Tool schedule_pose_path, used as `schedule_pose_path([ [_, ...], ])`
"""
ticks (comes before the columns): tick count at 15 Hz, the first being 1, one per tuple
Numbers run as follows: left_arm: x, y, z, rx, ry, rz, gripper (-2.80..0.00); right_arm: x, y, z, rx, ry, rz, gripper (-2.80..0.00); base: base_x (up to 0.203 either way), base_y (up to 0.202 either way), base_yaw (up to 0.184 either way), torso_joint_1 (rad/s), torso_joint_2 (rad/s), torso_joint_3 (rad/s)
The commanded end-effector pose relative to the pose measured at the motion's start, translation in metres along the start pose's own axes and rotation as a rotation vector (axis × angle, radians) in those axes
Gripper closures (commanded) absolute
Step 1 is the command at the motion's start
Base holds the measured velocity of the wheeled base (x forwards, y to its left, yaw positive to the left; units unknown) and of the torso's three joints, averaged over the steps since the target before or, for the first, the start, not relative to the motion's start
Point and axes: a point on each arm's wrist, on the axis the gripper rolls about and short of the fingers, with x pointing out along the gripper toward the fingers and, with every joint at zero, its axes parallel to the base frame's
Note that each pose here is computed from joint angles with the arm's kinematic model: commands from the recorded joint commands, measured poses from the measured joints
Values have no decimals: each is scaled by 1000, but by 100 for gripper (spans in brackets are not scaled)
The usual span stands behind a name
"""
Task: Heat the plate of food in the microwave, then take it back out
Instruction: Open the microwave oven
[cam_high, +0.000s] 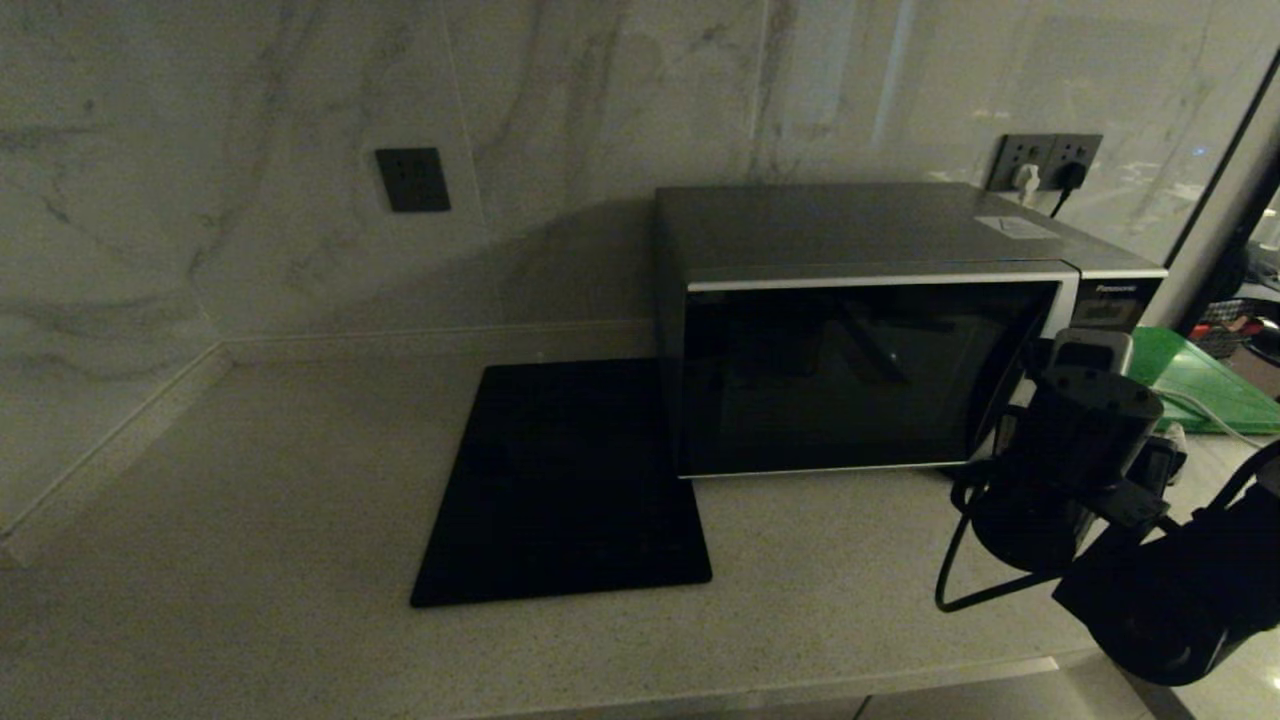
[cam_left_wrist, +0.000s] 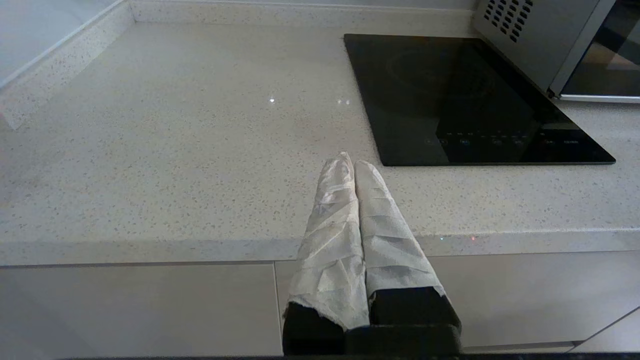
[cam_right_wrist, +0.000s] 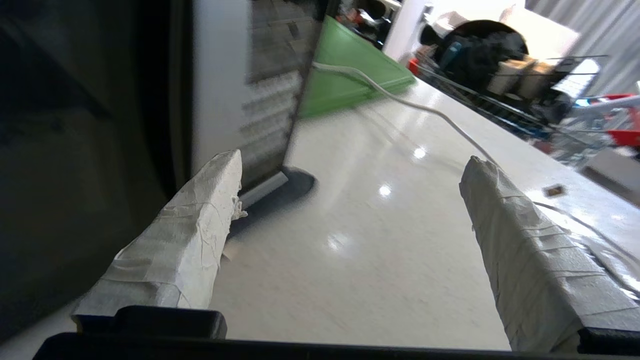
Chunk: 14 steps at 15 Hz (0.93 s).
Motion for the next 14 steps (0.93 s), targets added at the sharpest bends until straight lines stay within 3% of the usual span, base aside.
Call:
schedule_pose_path([
  [1,0,0,0,0,-1,0,0,1,5,3,20,1,-40,-280,0,0,0,0,0,0],
  [4,0,0,0,0,-1,0,0,4,16,7,45,15,-138,-280,0,0,0,0,0,0],
  [9,0,0,0,0,-1,0,0,7,23,2,17,18,-140,-280,0,0,0,0,0,0],
  [14,0,0,0,0,-1,0,0,13,41,5,57,8,-133,-280,0,0,0,0,0,0],
])
